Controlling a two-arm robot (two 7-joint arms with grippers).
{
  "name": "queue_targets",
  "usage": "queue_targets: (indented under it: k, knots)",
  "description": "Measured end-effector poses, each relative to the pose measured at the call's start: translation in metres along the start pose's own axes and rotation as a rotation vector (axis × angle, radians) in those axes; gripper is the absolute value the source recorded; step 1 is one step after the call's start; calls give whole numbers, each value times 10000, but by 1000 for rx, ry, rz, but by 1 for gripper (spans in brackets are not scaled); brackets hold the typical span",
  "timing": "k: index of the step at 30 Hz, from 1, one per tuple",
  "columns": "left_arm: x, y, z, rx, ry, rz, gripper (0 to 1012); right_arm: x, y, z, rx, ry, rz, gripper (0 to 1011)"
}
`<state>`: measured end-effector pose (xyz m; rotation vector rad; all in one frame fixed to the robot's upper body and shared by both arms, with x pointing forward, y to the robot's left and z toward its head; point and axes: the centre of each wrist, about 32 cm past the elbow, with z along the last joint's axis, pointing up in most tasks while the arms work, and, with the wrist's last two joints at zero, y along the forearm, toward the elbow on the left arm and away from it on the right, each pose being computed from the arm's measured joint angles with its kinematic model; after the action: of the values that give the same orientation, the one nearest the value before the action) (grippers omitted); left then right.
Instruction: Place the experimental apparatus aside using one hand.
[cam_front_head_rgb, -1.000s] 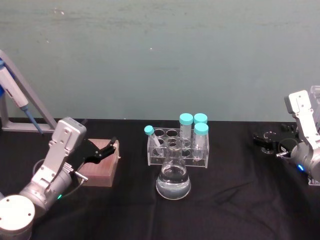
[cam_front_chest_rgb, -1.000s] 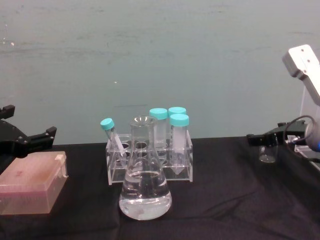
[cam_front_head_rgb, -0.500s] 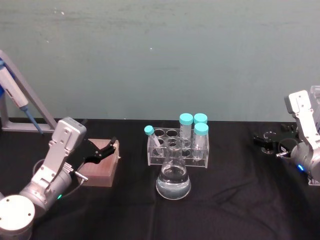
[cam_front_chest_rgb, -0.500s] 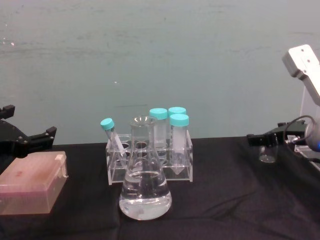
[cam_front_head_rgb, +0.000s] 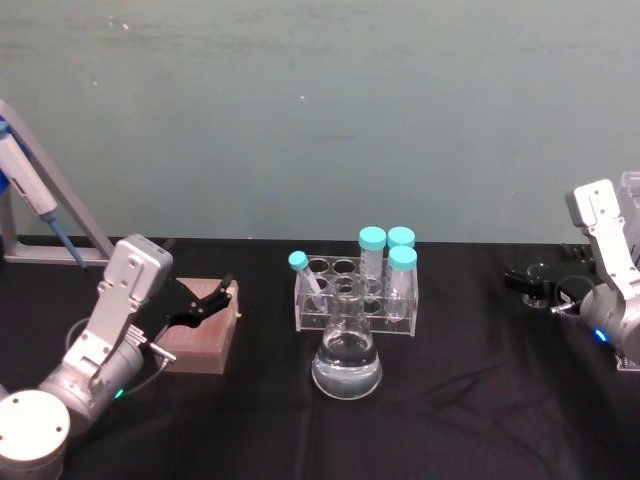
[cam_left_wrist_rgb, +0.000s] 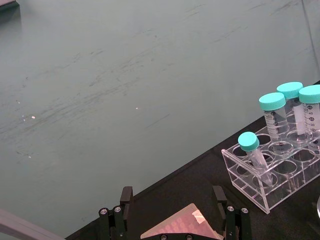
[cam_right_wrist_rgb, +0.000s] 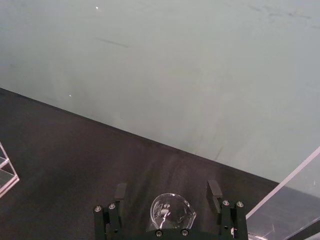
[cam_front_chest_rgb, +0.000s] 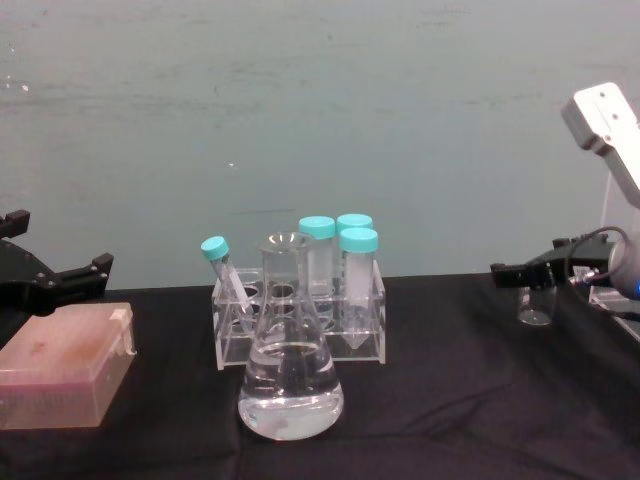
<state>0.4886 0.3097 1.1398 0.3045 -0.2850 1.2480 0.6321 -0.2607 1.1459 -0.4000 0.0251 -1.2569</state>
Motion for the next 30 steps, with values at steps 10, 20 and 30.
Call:
queue_targets:
  k: [10,20,30]
  knots:
    - [0,0,0,0,0,0,1000,-31,-87,55,35,-33,15,1004]
    - [0,0,0,0,0,0,1000,-66,-200,128,86,-61,64,1004]
    - [0,0,0,0,0,0,1000,-83,-339,173,129,-73,127,1004]
